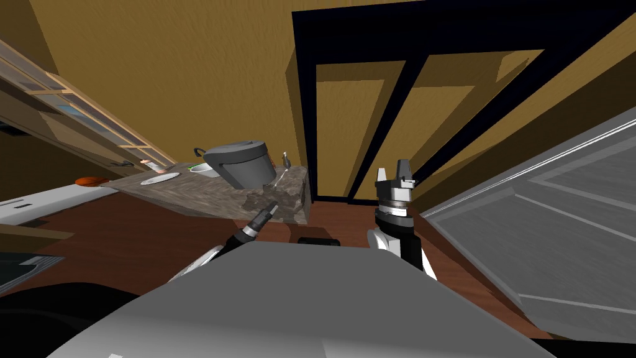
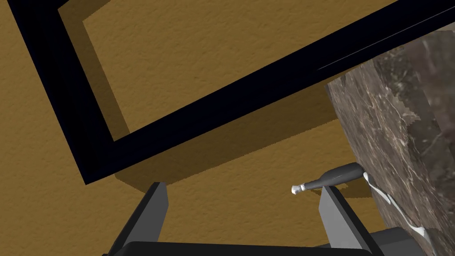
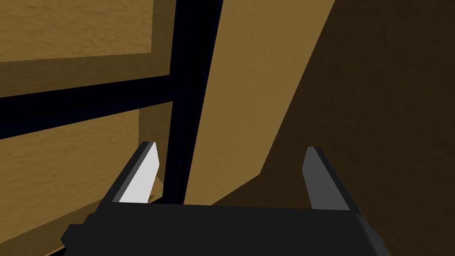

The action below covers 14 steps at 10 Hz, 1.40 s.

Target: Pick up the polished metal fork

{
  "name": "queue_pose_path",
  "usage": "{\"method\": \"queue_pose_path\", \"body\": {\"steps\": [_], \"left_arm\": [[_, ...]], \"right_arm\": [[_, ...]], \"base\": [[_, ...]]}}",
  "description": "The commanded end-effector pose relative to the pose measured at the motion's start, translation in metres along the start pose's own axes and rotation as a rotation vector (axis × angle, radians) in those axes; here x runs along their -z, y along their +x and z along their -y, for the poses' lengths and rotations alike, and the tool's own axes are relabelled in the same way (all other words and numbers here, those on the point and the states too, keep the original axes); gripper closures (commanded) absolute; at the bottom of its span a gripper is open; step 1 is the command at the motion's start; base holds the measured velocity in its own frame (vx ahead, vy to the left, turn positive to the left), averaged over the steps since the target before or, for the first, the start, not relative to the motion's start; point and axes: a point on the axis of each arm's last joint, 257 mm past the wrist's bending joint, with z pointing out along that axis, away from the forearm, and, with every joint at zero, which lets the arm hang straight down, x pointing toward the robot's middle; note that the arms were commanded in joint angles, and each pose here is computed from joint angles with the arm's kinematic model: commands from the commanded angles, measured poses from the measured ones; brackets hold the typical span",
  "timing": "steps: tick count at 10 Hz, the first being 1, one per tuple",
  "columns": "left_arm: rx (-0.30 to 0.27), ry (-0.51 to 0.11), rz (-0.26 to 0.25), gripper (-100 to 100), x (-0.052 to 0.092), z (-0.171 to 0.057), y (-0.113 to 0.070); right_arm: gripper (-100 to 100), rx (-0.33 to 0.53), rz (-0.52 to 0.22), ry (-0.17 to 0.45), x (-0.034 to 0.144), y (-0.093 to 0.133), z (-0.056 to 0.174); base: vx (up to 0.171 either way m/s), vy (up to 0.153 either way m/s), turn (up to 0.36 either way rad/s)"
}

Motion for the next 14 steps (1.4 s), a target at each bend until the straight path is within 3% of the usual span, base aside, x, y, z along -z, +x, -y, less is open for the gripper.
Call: {"method": "queue_pose_path", "body": {"steps": [1,2,3,4,5,6,7,8,9,10,11,12,13,14], "left_arm": [[-0.012,-0.03,-0.039,-100,0.006,-0.009,0.005],[-0.008,-0.084,-0.075,-100,0.019,-0.028,0.011],[-0.022,-0.088,-0.093,-100,0.02,-0.028,0.01],[-0.016,-0.143,-0.126,-100,0.034,-0.047,0.015],[-0.031,-0.147,-0.145,-100,0.036,-0.047,0.014],[-0.026,-0.204,-0.178,-100,0.051,-0.065,0.018],[-0.041,-0.208,-0.196,-100,0.052,-0.066,0.016],[-0.035,-0.266,-0.226,-100,0.069,-0.083,0.019],[-0.051,-0.27,-0.245,-100,0.07,-0.084,0.017],[-0.049,-0.33,-0.279,-100,0.088,-0.1,0.018],[-0.06,-0.333,-0.291,-100,0.089,-0.1,0.016],[-0.055,-0.393,-0.319,-100,0.107,-0.116,0.017],[-0.07,-0.397,-0.336,-100,0.109,-0.116,0.014],[-0.071,-0.459,-0.367,-100,0.128,-0.13,0.013]], "right_arm": [[0,0.0,0.0,0.0,0.0,0.0,0.0],[0,0.0,0.0,0.0,0.0,0.0,0.0],[0,0.0,0.0,0.0,0.0,0.0,0.0],[0,0.0,0.0,0.0,0.0,0.0,0.0],[0,0.0,0.0,0.0,0.0,0.0,0.0],[0,0.0,0.0,0.0,0.0,0.0,0.0],[0,0.0,0.0,0.0,0.0,0.0,0.0],[0,0.0,0.0,0.0,0.0,0.0,0.0],[0,0.0,0.0,0.0,0.0,0.0,0.0],[0,0.0,0.0,0.0,0.0,0.0,0.0],[0,0.0,0.0,0.0,0.0,0.0,0.0],[0,0.0,0.0,0.0,0.0,0.0,0.0],[0,0.0,0.0,0.0,0.0,0.0,0.0],[0,0.0,0.0,0.0,0.0,0.0,0.0]], "base": [[-0.052,-0.015,-0.014],[-0.055,-0.018,-0.037],[-0.043,-0.018,-0.017],[-0.047,-0.021,-0.039],[-0.042,-0.013,-0.024],[-0.043,-0.014,-0.053],[-0.034,-0.01,-0.019],[-0.033,-0.014,-0.051],[-0.026,-0.009,-0.028],[-0.025,-0.006,-0.062],[-0.022,-0.004,-0.031],[-0.018,-0.006,-0.081],[-0.011,-0.002,-0.032],[-0.005,-0.003,-0.061]]}}
